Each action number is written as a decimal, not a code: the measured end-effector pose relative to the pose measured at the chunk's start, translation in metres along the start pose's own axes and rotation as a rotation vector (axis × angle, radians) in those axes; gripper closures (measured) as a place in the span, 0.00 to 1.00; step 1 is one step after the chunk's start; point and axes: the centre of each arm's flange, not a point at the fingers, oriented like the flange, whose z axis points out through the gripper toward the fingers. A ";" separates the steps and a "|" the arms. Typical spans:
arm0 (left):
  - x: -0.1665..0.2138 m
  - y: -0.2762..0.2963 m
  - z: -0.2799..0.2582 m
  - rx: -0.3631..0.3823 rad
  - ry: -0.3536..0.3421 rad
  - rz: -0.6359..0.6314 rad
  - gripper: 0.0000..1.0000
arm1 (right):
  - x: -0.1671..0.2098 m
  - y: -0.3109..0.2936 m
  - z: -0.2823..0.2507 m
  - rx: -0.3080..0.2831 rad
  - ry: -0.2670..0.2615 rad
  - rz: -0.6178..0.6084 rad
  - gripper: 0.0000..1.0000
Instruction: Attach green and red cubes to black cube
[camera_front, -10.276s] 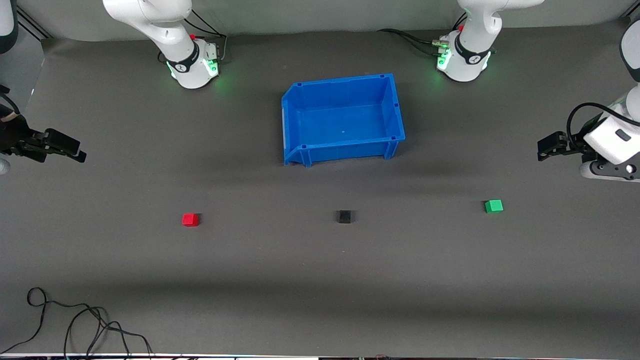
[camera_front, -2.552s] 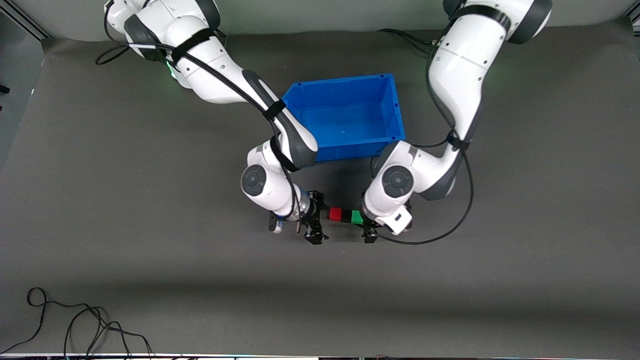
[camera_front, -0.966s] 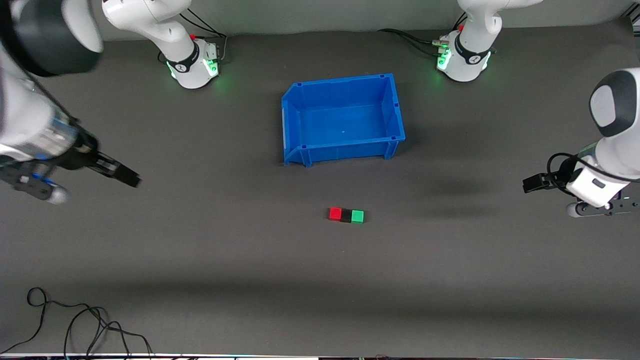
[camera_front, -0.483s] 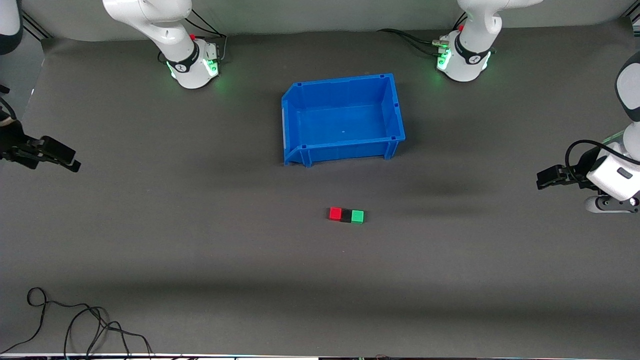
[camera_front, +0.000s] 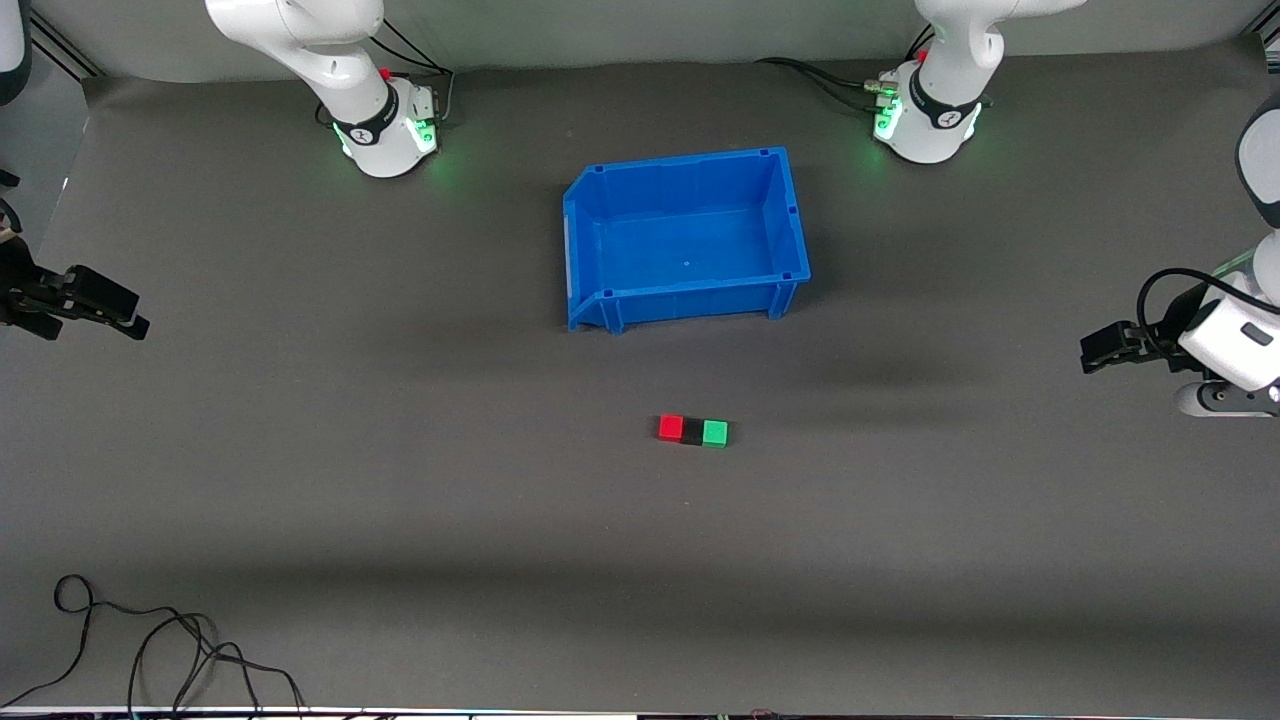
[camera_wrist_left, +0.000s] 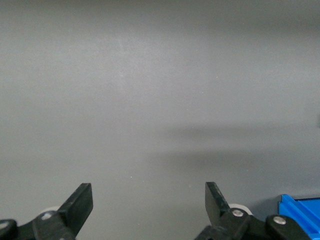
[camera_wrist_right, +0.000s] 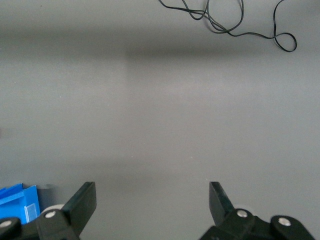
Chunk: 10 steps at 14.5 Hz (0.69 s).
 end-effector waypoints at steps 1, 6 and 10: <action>0.000 0.002 0.000 0.000 0.001 0.004 0.00 | 0.000 0.000 0.001 0.000 -0.003 0.000 0.00; 0.001 -0.002 0.000 0.001 0.000 -0.003 0.00 | -0.003 -0.002 0.005 0.000 -0.030 -0.004 0.00; 0.001 -0.004 0.001 0.001 -0.003 -0.005 0.00 | -0.002 -0.005 0.010 0.001 -0.040 -0.008 0.00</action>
